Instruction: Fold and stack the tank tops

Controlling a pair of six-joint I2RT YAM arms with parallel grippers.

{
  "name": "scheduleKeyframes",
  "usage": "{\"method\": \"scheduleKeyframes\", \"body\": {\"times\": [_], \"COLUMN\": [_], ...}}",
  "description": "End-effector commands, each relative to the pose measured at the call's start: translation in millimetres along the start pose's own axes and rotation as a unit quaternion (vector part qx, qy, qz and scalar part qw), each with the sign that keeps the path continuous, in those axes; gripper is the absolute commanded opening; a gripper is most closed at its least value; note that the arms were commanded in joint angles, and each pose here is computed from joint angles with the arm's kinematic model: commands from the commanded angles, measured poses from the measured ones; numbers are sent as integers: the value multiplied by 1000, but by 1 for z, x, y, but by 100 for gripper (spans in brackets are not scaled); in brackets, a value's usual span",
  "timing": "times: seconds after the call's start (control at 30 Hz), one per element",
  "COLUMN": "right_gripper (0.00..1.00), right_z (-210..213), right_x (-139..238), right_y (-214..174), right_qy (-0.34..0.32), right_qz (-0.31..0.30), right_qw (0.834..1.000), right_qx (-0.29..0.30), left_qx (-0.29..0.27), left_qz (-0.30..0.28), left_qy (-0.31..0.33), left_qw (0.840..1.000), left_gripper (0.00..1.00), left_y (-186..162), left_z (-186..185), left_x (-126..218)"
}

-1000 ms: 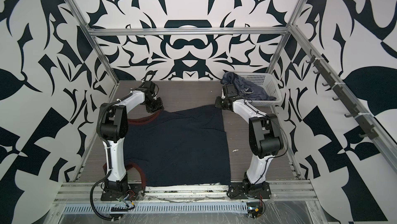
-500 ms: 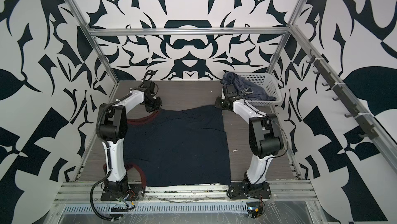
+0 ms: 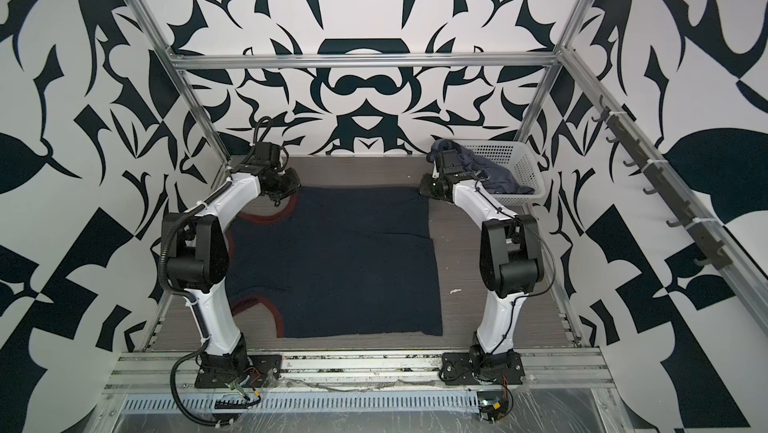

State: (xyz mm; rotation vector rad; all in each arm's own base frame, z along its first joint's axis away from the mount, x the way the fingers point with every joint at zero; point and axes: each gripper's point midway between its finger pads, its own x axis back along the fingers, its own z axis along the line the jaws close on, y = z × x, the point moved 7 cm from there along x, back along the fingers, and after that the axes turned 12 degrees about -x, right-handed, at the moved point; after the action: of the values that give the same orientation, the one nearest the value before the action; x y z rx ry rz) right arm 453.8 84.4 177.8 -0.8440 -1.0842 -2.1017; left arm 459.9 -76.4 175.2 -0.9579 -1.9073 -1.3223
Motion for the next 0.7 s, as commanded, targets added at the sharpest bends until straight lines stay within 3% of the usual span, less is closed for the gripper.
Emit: {"method": "scheduleKeyframes", "body": {"times": [0.0, 0.17, 0.3, 0.67], "right_gripper": [0, 0, 0, 0], "right_z": [1, 3, 12, 34], "right_x": [6, 12, 38, 159], "right_y": [14, 16, 15, 7], "right_qy": [35, 61, 91, 152], "right_qz": [-5, 0, -12, -81], "right_qw": [999, 997, 995, 985], "right_qx": [-27, -37, -35, 4], "left_qx": [30, 23, 15, -21], "left_qz": [-33, -55, -87, -221], "left_qy": [-21, -52, -65, -75], "left_qw": [999, 997, 994, 972], "left_gripper": [0, 0, 0, 0], "left_y": [0, 2, 2, -18], "left_z": [8, 3, -2, -10], "left_x": [11, 23, 50, 181]}}
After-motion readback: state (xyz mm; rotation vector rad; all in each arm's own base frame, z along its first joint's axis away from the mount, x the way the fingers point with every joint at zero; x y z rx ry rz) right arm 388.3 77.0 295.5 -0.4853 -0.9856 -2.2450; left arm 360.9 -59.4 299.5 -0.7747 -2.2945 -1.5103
